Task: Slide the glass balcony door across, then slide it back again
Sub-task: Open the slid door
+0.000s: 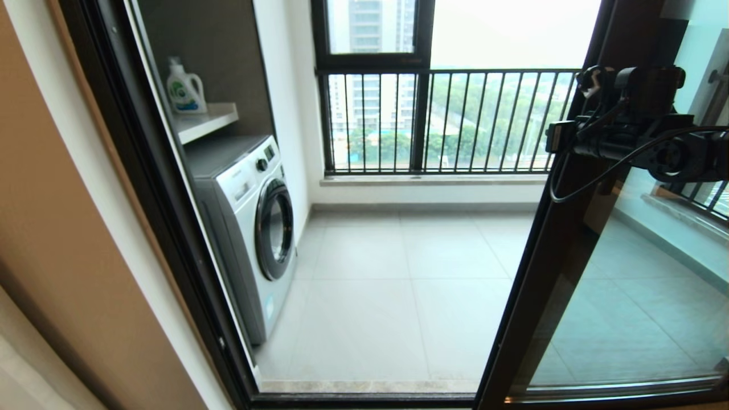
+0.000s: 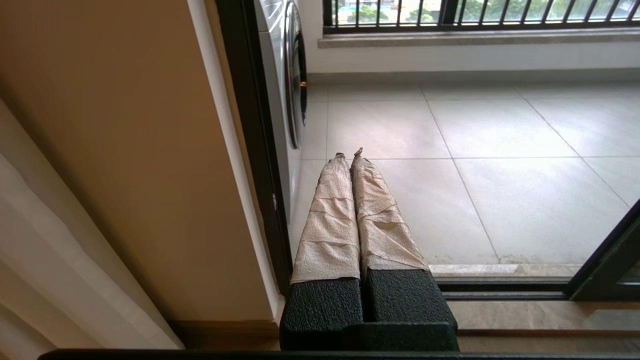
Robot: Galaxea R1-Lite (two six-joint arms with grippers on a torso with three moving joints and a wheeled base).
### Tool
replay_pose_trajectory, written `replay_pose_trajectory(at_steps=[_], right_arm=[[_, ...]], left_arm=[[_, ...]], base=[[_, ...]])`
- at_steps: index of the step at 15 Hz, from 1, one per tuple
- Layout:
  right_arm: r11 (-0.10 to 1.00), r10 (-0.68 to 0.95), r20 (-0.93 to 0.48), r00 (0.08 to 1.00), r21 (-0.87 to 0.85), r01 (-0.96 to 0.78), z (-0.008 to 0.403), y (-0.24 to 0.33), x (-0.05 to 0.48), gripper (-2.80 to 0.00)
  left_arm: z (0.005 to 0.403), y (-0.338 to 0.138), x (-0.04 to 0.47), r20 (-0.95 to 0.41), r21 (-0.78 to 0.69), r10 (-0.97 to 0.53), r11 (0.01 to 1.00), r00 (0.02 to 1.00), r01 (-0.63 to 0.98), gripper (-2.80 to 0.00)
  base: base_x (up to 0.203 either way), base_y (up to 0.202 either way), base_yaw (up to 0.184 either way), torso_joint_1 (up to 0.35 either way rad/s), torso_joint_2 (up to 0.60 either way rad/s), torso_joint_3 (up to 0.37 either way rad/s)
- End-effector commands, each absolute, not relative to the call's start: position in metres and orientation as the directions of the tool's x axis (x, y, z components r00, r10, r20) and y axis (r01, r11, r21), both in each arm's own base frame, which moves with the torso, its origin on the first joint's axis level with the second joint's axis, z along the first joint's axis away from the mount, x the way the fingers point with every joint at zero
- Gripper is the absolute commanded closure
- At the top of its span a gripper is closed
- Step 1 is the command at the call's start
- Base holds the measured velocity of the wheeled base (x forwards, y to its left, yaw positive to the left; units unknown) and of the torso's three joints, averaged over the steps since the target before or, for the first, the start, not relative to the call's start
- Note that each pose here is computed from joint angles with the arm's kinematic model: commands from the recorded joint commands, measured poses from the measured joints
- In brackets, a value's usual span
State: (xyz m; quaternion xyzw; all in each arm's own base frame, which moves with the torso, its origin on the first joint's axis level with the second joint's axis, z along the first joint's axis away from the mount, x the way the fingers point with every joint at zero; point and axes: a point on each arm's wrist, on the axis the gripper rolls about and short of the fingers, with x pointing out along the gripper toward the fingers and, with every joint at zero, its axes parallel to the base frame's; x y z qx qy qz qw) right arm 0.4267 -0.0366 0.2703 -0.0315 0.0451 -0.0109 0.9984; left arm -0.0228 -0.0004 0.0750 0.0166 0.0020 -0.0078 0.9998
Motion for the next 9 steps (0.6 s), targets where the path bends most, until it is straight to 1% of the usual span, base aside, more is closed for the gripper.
replay_pose_trajectory(at_steps=[1,5,7,9], right_arm=[[0.997,-0.032,-0.06,0.998,-0.065,0.028,0.281,-0.041,0.419,0.0],[0.998,-0.02,-0.082,0.996,-0.058,0.015,0.277,-0.035,0.411,0.0],[0.998,-0.007,-0.063,0.998,-0.063,0.003,0.275,-0.028,0.411,0.0],[0.997,-0.029,-0.06,0.998,-0.066,0.025,0.274,-0.028,0.411,0.0]], left_arm=[[0.075,0.0,-0.023,-0.006,0.034,-0.015,0.999,1.0,0.016,0.0],[0.075,0.0,-0.023,-0.005,0.034,-0.015,0.999,1.0,0.015,0.0],[0.075,0.0,-0.023,-0.006,0.034,-0.015,0.999,1.0,0.016,0.0],[0.075,0.0,-0.023,-0.006,0.034,-0.015,0.999,1.0,0.016,0.0]], base=[[0.0,0.0,0.0,0.0,0.0,0.0],[0.0,0.0,0.0,0.0,0.0,0.0],[0.0,0.0,0.0,0.0,0.0,0.0],[0.0,0.0,0.0,0.0,0.0,0.0]])
